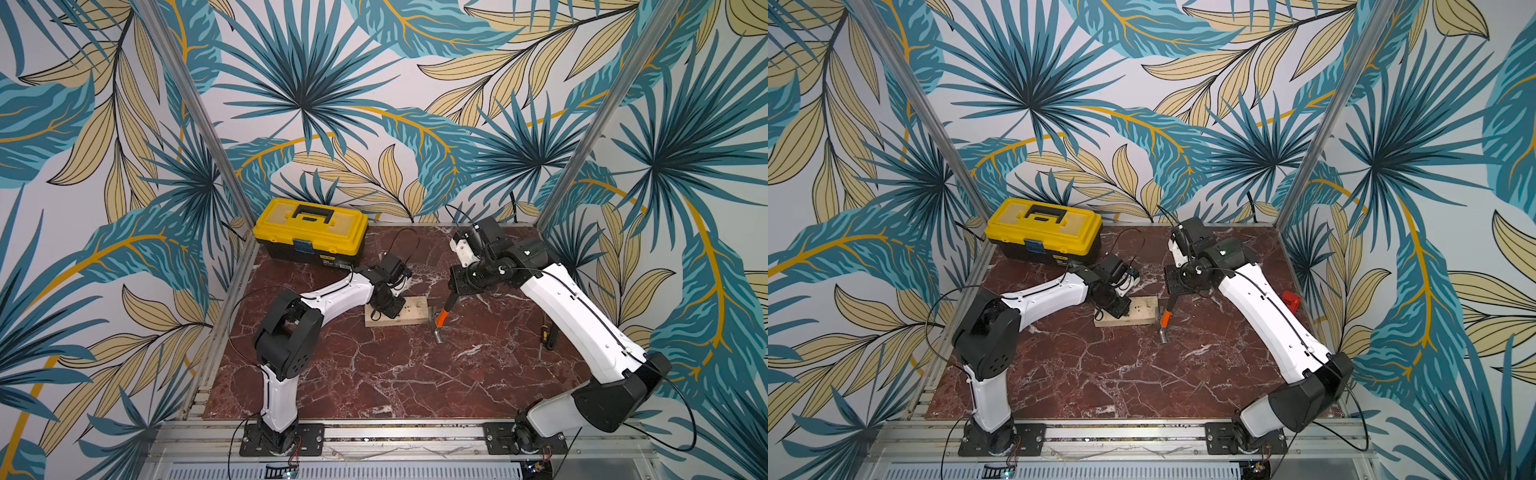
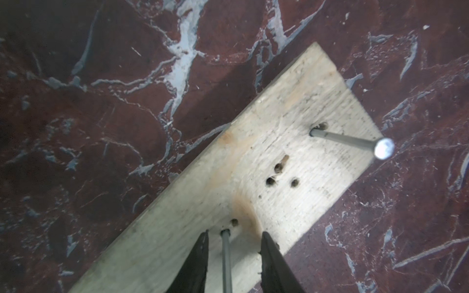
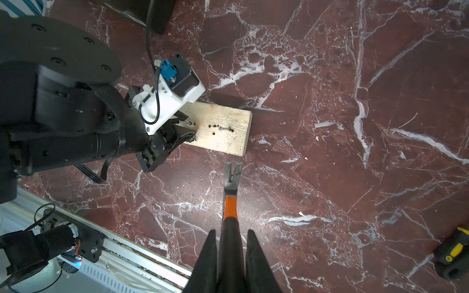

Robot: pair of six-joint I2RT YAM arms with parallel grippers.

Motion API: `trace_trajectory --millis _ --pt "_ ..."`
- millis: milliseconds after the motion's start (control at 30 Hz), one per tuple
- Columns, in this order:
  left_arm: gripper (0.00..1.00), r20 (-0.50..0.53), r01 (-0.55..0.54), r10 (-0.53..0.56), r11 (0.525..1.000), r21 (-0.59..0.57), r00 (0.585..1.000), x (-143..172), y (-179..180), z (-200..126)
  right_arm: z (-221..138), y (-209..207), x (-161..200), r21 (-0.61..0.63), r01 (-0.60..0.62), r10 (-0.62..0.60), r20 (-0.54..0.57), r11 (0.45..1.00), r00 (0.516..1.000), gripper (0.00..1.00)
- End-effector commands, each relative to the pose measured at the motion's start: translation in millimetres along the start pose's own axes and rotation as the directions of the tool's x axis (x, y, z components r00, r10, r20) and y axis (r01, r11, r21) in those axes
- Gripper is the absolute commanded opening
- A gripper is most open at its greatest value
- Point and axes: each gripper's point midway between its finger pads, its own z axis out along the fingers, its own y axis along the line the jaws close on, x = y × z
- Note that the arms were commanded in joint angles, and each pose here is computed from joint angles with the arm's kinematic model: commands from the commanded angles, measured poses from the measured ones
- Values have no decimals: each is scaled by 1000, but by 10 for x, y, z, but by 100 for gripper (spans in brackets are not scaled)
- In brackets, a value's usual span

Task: Use a claw hammer to pull out a nail
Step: Remove the nail from the mounting plate.

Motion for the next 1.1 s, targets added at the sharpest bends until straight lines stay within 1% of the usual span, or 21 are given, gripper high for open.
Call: trace_trajectory --millis 0,100,233,467,567,800,1067 --pt "35 -24 11 -12 999 -38 1000 89 61 46 -85 143 -175 -60 7 -3 64 998 998 0" --pt "35 -16 18 -18 999 -45 1000 116 74 46 -48 144 -184 -58 5 -1 60 998 998 0" --pt "36 20 15 -14 999 -36 1000 69 52 -48 -30 151 -198 -59 6 -3 62 998 998 0" --pt "40 30 7 -6 999 -51 1000 116 78 -99 2 158 -206 -61 6 -2 57 998 998 0" --pt "40 29 15 -13 998 -53 999 156 103 -59 9 156 -215 -59 6 -3 58 998 998 0" --pt "36 14 36 -36 999 -30 999 280 93 76 72 185 -261 -58 19 -17 36 998 999 0" --pt "33 -10 41 -41 998 -56 999 426 138 113 162 227 -291 -65 28 -28 4 998 1000 0"
